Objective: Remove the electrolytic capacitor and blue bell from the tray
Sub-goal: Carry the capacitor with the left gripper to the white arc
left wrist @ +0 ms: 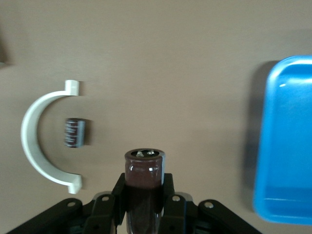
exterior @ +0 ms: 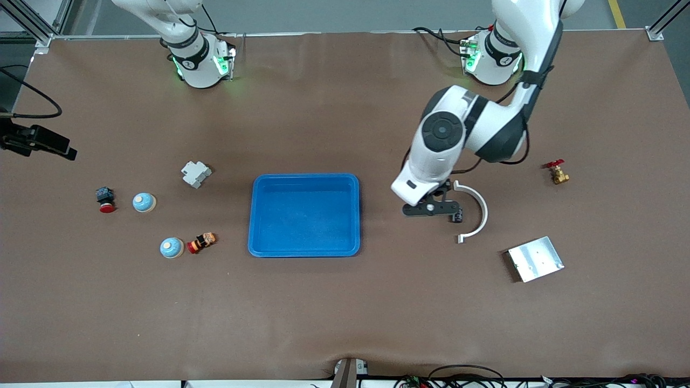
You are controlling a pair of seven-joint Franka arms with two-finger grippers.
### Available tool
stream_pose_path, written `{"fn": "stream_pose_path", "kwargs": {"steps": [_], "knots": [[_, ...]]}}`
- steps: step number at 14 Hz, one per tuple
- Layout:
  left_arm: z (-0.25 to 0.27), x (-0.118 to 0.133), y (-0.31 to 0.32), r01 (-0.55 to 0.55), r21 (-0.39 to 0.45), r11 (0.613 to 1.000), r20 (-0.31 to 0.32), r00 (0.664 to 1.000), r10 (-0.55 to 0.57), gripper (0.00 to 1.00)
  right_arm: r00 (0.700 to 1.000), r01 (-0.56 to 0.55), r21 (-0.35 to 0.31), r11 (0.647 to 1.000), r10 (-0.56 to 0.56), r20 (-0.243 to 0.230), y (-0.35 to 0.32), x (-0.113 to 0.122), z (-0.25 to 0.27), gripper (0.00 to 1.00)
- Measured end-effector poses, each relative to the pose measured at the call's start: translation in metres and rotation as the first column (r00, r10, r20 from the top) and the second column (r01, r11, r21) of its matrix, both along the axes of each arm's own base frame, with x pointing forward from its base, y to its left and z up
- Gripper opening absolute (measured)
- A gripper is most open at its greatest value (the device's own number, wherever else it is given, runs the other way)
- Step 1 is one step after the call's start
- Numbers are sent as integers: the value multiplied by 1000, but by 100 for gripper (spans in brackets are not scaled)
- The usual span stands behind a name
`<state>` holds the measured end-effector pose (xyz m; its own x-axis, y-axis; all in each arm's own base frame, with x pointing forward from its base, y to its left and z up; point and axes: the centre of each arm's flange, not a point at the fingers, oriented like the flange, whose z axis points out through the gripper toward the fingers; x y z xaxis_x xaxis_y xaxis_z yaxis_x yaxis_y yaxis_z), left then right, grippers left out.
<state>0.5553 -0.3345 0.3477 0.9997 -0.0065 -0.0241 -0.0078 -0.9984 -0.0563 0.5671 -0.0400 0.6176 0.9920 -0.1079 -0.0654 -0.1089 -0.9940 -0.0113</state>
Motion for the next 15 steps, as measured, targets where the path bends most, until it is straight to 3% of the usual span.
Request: {"fn": "stream_pose_path", "kwargs": {"steps": [8, 15], "knots": [[0, 17, 126, 127, -22, 992, 23, 992, -127, 32, 1000, -5, -12, 1000, 5, -3, 4, 0, 0, 100], [-52, -9, 199, 179, -5, 984, 141, 974, -176, 32, 1000, -3, -13, 1000, 3, -2, 3, 0, 0, 100]]}}
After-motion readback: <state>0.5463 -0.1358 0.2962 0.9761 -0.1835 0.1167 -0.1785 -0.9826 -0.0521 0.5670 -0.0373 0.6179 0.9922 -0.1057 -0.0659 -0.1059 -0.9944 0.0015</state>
